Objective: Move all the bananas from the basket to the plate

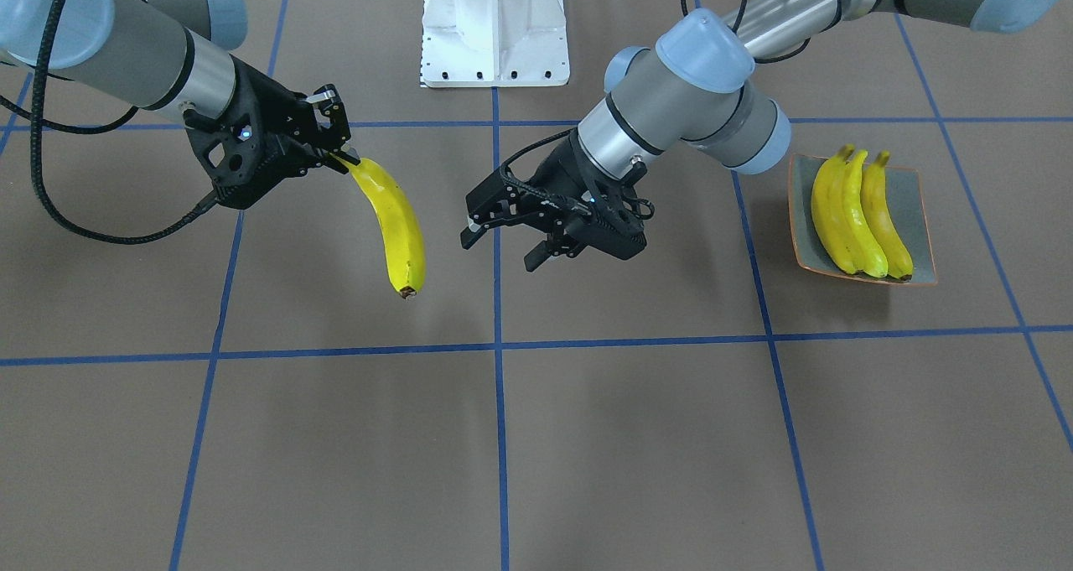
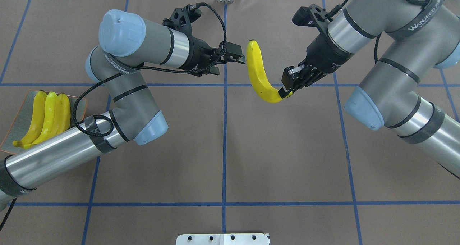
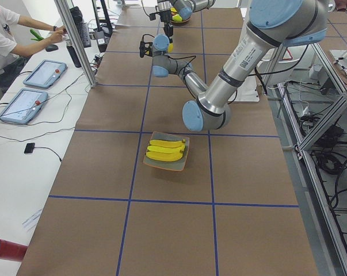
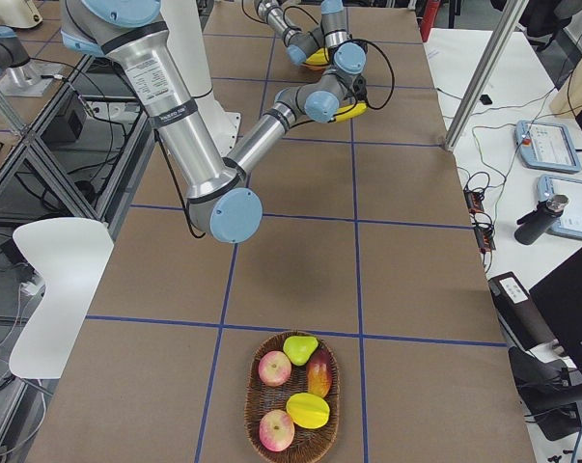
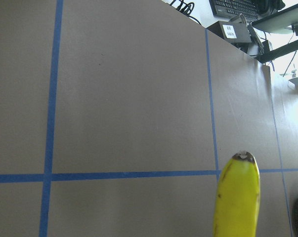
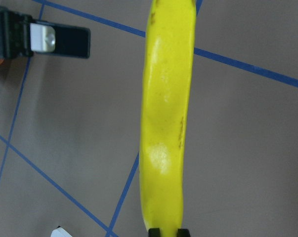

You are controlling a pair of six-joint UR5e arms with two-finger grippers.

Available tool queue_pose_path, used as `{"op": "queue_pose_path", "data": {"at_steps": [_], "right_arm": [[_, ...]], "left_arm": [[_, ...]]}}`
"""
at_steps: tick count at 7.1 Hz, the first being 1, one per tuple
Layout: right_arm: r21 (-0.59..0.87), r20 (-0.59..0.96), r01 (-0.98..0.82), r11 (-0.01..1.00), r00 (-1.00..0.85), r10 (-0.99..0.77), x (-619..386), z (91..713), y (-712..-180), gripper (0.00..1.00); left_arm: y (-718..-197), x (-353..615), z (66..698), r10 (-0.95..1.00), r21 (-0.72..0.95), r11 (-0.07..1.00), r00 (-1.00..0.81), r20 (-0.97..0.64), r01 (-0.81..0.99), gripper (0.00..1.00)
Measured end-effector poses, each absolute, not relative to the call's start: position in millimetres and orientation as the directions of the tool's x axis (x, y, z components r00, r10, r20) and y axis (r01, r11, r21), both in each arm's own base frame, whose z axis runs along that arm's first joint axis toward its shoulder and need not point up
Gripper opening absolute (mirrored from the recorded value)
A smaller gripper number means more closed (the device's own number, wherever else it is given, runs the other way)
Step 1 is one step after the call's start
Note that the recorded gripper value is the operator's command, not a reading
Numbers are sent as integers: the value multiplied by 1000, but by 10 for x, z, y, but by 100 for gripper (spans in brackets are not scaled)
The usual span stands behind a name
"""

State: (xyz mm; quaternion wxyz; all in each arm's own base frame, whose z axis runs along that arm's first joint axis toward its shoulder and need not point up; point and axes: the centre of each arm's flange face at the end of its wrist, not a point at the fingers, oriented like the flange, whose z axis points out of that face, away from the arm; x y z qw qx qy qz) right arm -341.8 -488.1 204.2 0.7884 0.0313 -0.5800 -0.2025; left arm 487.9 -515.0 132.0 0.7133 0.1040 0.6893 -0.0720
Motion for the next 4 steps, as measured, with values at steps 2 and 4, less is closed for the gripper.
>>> {"op": "queue_pose_path", "data": {"at_steps": [2,4], "right_arm": [[289,902,296,911,235,-362,-3510,2000,-4835,0],[289,903,302,909,228,-363,-3525,1987,-4816,0]], "left_arm": [[-5167,4956,1278,63,63,968,10,-998,243,99],[-5200,5049,1384,97,87,964,-26,-995,251,98]]}}
